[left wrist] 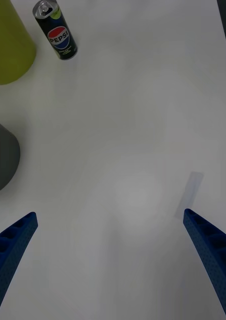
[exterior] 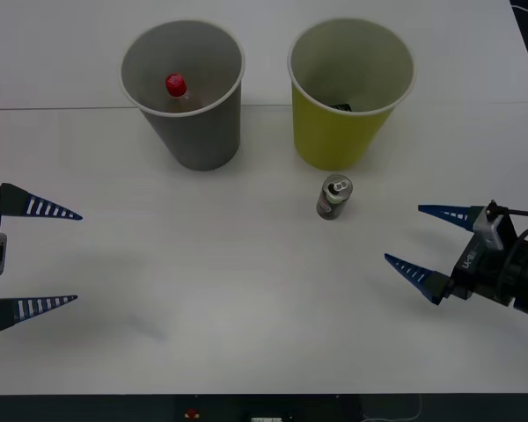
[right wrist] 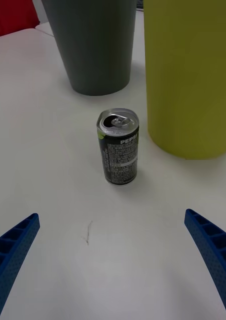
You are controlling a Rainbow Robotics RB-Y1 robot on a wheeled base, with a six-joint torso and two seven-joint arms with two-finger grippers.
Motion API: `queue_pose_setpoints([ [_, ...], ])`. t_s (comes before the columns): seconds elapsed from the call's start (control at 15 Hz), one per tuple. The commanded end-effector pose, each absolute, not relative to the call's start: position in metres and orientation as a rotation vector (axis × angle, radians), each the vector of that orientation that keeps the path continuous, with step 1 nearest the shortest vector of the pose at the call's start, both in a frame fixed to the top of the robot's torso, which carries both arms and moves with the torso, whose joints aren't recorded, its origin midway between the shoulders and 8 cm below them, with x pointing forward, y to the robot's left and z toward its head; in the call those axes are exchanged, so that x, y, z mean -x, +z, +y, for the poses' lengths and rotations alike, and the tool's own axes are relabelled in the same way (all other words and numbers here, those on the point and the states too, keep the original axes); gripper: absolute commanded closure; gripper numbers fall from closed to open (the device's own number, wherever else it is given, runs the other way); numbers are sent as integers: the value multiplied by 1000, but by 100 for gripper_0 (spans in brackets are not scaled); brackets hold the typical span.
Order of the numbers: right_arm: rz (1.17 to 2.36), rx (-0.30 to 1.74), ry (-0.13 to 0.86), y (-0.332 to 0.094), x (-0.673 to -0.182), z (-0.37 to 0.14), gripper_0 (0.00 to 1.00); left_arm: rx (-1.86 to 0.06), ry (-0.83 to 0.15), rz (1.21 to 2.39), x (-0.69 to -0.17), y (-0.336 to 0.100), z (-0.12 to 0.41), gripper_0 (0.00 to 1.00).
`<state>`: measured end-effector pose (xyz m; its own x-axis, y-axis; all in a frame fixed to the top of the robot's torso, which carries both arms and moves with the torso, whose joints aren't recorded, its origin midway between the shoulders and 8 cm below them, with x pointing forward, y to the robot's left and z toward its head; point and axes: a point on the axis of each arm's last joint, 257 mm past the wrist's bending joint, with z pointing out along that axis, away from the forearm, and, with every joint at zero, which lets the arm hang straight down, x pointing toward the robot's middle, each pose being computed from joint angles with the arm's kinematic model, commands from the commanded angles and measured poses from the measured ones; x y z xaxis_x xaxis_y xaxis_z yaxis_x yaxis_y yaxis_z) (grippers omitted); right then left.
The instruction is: Put the can into the green bin and the plastic bottle into the gray bin
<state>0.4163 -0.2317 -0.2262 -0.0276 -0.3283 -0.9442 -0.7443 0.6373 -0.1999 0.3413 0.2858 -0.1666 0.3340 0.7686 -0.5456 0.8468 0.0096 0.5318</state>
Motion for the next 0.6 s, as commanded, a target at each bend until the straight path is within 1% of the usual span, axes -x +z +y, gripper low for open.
queue_pose_setpoints([
  [0.07,1603,846,436,-233,-434,-220,0,-1762,-118,1444,-341,-167,286,0],
  [0.6,1563,787,429,-248,-471,-187,0,-1762,-118,1444,-341,-167,286,0],
])
